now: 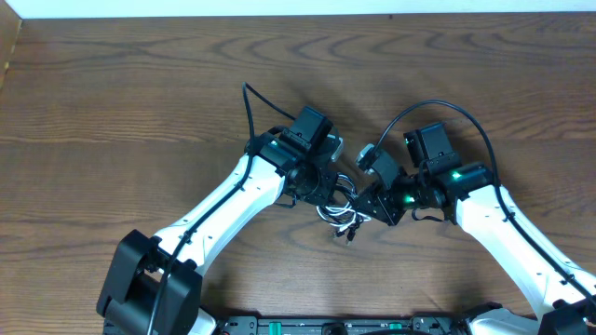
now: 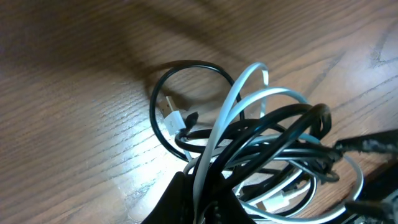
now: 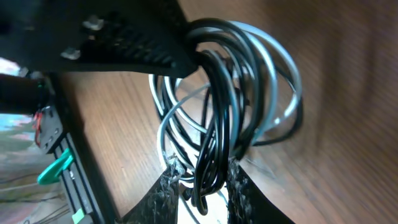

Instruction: Untangle cables

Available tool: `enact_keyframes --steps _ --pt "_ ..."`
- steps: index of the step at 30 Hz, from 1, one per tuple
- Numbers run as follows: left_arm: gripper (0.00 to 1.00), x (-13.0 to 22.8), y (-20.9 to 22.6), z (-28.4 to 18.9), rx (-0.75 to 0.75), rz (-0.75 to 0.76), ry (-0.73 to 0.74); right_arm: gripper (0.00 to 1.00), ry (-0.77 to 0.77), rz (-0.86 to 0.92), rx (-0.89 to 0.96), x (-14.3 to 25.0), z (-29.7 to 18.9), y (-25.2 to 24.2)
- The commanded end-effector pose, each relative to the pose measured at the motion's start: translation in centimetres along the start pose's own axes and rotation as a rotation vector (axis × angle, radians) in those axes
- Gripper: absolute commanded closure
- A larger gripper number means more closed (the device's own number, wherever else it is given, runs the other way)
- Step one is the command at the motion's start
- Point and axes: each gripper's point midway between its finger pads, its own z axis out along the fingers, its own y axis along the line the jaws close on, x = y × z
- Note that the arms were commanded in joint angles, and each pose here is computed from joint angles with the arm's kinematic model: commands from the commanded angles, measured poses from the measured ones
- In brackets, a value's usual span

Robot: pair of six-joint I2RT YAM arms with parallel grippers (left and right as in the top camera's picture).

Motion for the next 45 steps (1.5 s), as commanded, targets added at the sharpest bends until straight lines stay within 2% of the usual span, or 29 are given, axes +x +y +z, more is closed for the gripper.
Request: enact_keyframes --steps 1,6,12,14,18,23,27,33,39,45 --pt "0.93 0.0 -0.6 0.1 0.046 -0.007 0.004 0.78 -0.027 -0.051 -0.059 -0.8 -0.4 1.3" --pt "0.93 -0.4 -3.1 -0.2 0.187 0.006 -0.001 0.78 0.011 -0.035 0.007 0.0 -0.3 0.2" --pt "0.93 -0.4 -3.2 -0.2 0.193 0.000 -0.002 0.78 0.044 -0.022 0.081 0.6 -0.4 -1.0" --pt "0.93 -0.4 -3.2 -0.2 0.193 0.000 -0.002 0.82 0.062 -0.019 0.125 1.0 -0.5 -1.8" --pt "0.92 -0.4 -3.1 -0.2 0.192 -0.002 -0.003 0.99 0.095 0.072 0.281 1.7 -1.1 -4.3" --pt "0.93 -0.7 -2.4 -0.4 0.187 -0.023 -0.010 0.95 0.103 0.220 0.480 2.5 -2.4 -7.3" --pt "0.93 -0.6 -1.7 -0.6 0.181 -0.045 -0.006 0.99 0.095 0.300 0.587 2.9 -3.3 -8.7" --pt "0.93 -0.5 -1.3 -0.6 0.176 -0.060 0.002 0.99 0.071 0.505 0.822 4.6 -5.8 -11.3" --pt "0.93 -0.5 -1.3 -0.6 0.176 -0.060 0.002 0.95 0.061 0.602 0.889 5.5 -6.6 -11.7" --pt "0.93 -0.1 -1.1 -0.6 0.166 -0.066 0.015 0.90 0.045 0.740 1.057 7.4 -8.8 -12.6"
